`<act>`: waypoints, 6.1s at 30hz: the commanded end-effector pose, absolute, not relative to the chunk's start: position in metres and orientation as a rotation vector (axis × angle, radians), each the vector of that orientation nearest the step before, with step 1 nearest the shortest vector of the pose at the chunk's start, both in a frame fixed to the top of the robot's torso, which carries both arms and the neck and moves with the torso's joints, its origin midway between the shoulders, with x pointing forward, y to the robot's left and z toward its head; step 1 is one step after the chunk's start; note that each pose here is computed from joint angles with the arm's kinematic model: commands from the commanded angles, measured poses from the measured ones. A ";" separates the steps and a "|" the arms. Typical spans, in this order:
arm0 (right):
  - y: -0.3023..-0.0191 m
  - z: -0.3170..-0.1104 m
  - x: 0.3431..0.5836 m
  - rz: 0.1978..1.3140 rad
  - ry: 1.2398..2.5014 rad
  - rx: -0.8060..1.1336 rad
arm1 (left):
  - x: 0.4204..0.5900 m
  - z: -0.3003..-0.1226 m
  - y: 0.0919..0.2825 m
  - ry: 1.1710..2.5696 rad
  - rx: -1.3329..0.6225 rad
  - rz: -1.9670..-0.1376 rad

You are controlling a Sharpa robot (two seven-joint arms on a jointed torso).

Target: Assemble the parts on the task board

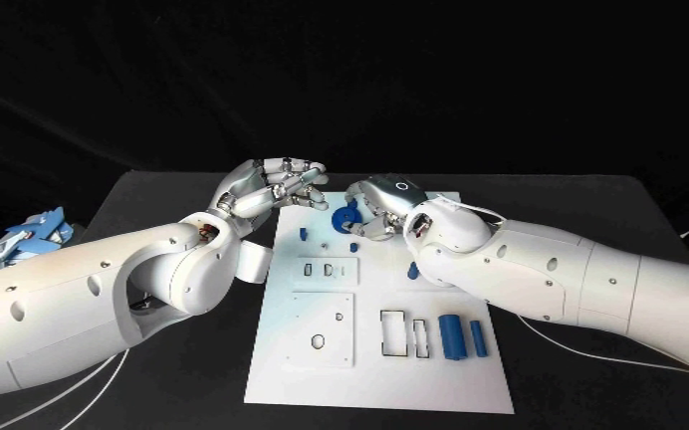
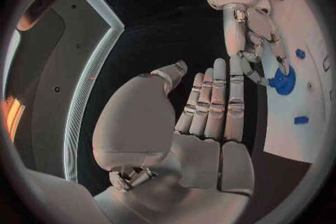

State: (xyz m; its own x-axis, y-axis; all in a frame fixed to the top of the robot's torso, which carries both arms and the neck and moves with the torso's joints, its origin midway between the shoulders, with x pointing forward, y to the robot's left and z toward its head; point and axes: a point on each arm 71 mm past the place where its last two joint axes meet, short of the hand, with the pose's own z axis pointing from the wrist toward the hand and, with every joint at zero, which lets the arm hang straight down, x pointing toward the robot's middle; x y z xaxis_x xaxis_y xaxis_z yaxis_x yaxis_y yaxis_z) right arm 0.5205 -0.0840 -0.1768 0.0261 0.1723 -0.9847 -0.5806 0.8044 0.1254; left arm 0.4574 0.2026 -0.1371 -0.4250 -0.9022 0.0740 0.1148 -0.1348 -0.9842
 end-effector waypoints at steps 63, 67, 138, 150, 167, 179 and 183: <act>-0.291 -0.148 0.511 0.779 1.634 0.202 | 0.467 -0.141 0.222 1.337 -0.953 -1.632; -0.287 -0.152 0.515 0.757 1.624 0.203 | 0.468 -0.141 0.221 1.338 -0.953 -1.634; -0.254 -0.189 0.525 0.724 1.649 0.111 | 0.469 -0.142 0.221 1.344 -0.954 -1.636; -0.253 -0.189 0.526 0.733 1.642 0.118 | 0.469 -0.142 0.220 1.347 -0.955 -1.635; -0.248 -0.183 0.520 0.743 1.582 0.132 | 0.469 -0.142 0.222 1.347 -0.957 -1.631; -0.207 -0.165 0.495 0.825 1.546 0.109 | 0.473 -0.143 0.227 1.339 -0.962 -1.612; -0.187 -0.161 0.487 0.861 1.545 0.085 | 0.474 -0.144 0.230 1.334 -0.964 -1.604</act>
State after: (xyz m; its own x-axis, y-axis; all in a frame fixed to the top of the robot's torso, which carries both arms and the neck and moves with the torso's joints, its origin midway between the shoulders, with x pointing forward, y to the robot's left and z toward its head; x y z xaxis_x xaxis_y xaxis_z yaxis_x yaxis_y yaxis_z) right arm 0.4874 -0.1888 -0.1629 -0.2287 0.5285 -0.8176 -0.4366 0.6950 0.5714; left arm 0.4740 0.2308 -0.1448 -0.3588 -0.9321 0.0489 0.1112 -0.0947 -0.9893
